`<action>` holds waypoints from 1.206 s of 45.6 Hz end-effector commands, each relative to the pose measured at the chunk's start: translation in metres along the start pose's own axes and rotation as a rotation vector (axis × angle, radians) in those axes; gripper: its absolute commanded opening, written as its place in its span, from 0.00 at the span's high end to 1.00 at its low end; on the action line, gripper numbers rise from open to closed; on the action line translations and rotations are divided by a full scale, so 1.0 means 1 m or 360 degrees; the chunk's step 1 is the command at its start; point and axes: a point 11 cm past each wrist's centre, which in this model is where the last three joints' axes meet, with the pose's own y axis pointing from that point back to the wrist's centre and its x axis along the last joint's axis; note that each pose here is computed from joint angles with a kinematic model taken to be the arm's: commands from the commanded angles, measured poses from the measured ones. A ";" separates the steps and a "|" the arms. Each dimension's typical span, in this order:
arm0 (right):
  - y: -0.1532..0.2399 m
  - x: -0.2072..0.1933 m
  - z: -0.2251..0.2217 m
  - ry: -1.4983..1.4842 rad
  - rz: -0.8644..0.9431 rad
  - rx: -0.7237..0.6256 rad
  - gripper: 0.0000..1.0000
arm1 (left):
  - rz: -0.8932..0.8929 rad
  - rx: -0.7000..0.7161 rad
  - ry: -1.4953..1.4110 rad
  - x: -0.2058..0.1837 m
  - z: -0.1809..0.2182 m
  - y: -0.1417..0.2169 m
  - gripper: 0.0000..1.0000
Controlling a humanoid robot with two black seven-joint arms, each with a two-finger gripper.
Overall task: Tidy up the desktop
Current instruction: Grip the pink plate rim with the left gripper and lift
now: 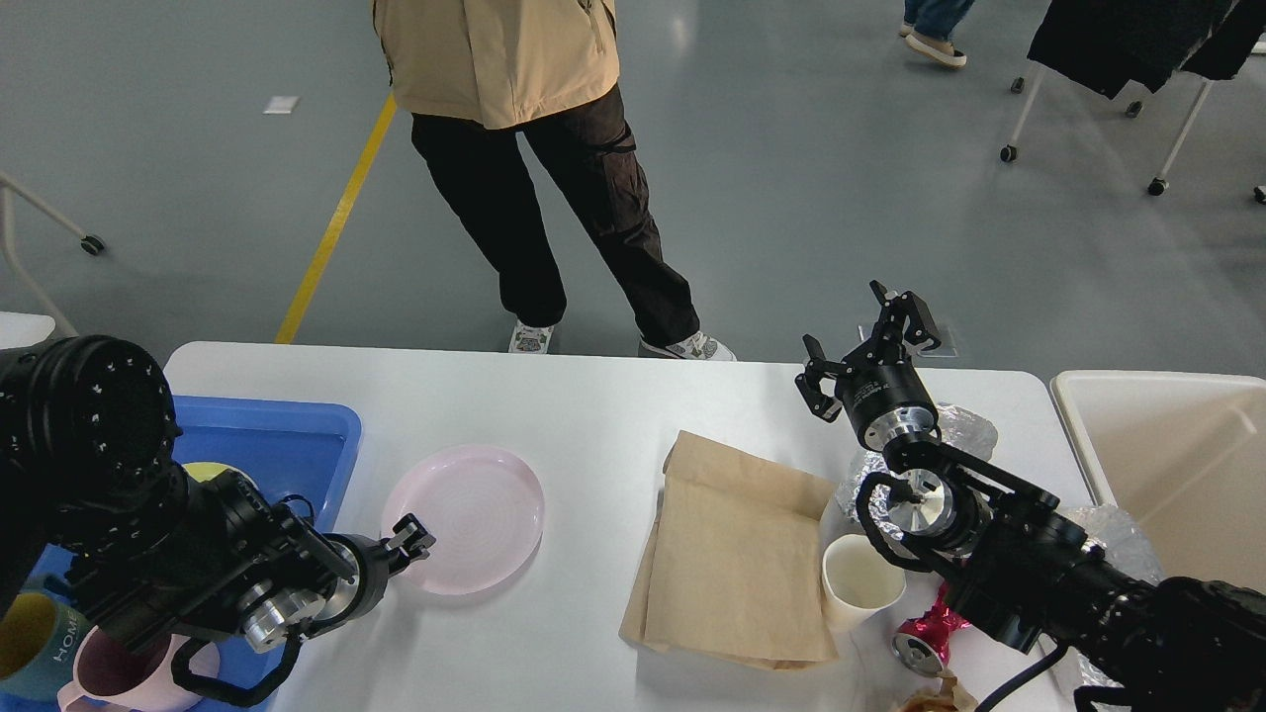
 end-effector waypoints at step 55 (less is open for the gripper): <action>0.000 0.000 0.000 0.0000 0.0000 0.0000 0.00 | 0.0051 -0.0037 0.0004 -0.003 0.002 -0.008 1.00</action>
